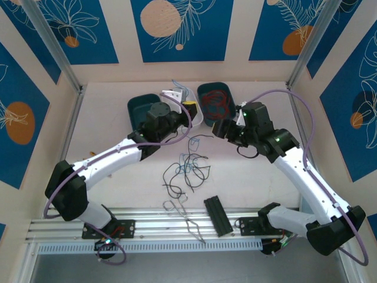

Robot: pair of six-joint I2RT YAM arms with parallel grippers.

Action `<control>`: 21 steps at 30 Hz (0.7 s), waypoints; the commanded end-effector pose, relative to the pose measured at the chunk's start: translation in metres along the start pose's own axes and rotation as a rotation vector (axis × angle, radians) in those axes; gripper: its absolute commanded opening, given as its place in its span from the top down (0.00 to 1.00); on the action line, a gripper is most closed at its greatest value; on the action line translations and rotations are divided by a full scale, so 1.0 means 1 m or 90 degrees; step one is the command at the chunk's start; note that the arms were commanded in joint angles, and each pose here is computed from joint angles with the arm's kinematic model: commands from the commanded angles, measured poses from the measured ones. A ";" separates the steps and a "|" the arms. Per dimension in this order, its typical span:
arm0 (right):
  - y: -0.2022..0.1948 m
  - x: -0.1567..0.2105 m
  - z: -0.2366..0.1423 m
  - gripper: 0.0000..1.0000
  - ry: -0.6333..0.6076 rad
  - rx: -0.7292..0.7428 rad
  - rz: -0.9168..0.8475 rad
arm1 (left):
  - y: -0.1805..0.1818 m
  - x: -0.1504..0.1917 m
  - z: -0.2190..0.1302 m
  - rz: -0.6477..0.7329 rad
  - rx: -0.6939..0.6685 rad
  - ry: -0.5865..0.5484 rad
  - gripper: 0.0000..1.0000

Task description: Untangle the cables

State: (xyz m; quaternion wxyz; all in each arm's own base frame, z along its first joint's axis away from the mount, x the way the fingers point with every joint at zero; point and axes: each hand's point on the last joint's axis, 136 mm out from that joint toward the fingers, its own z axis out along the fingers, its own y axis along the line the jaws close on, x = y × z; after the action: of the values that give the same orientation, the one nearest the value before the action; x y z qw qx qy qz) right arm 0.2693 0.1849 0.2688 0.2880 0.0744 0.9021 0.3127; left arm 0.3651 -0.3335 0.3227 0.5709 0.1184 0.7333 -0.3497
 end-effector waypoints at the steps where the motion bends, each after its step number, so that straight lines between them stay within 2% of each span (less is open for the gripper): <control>1: 0.013 0.005 0.006 0.35 0.002 -0.001 0.011 | 0.015 -0.016 -0.005 -0.002 -0.049 -0.040 1.00; 10: 0.035 0.019 0.044 0.27 0.066 0.028 -0.001 | 0.026 -0.018 -0.006 0.007 -0.087 -0.066 1.00; 14: 0.045 0.022 0.058 0.28 0.074 0.034 -0.012 | 0.034 -0.015 -0.007 0.007 -0.109 -0.072 1.00; 21: 0.037 0.030 0.076 0.32 0.101 0.069 -0.004 | 0.039 -0.015 -0.007 0.008 -0.123 -0.080 1.00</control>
State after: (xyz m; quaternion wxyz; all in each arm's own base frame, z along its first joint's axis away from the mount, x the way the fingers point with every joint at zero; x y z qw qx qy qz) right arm 0.2834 0.2626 0.2257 0.2123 0.0512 0.9370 0.2727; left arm 0.3824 -0.3070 0.3123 0.6048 0.0605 0.7401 -0.2877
